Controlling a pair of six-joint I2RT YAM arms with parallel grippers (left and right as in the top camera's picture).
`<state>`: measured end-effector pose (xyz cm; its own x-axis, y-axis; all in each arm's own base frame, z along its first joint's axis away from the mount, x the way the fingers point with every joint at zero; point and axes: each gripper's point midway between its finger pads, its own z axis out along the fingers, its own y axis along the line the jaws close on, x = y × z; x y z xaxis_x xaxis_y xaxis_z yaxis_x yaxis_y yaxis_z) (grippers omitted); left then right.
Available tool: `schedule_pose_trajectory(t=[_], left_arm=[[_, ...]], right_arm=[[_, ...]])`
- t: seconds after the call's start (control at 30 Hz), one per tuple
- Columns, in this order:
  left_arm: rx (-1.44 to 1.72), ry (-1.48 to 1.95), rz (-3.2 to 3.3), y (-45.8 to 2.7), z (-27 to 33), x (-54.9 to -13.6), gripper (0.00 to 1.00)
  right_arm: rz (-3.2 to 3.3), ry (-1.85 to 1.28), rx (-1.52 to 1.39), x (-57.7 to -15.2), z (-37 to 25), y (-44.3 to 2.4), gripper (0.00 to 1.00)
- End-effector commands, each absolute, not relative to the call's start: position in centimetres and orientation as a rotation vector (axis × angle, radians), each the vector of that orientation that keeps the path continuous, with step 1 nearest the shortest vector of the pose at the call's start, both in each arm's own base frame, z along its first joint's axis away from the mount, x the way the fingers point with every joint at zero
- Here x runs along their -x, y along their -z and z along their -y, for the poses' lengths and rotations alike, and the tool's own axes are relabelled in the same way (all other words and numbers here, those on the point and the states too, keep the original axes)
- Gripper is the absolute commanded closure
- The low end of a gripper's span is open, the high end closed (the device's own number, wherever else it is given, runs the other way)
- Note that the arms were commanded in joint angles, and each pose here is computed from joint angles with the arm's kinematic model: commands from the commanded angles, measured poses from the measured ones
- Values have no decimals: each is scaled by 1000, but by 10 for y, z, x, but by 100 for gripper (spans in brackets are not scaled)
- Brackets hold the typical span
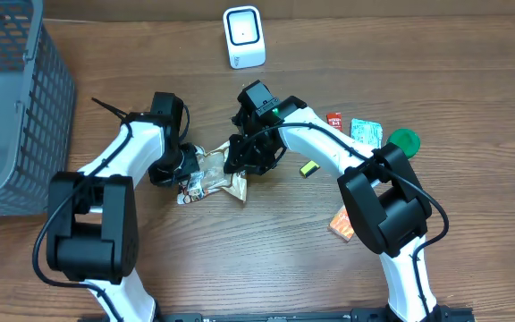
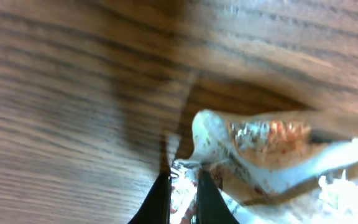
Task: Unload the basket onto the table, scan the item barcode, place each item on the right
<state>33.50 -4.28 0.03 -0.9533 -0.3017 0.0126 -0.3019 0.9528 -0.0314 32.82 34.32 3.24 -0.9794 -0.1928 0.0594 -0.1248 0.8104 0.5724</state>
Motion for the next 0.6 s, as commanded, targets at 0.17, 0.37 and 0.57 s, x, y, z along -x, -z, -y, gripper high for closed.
schedule_pose_trajectory(t=[0.17,0.37,0.57], left_arm=[[-569,-81,3197,-52,18,-394,96],[-421,-22,3306,-71,-10,-416,88],[-467,155,3306,-71,-50,-415,0]], right_arm=[[2874,949,-335,-324,-347,-48,77],[2863,930,-325,-320,-344,-47,77],[2862,928,-324,-320,-344,-47,88]])
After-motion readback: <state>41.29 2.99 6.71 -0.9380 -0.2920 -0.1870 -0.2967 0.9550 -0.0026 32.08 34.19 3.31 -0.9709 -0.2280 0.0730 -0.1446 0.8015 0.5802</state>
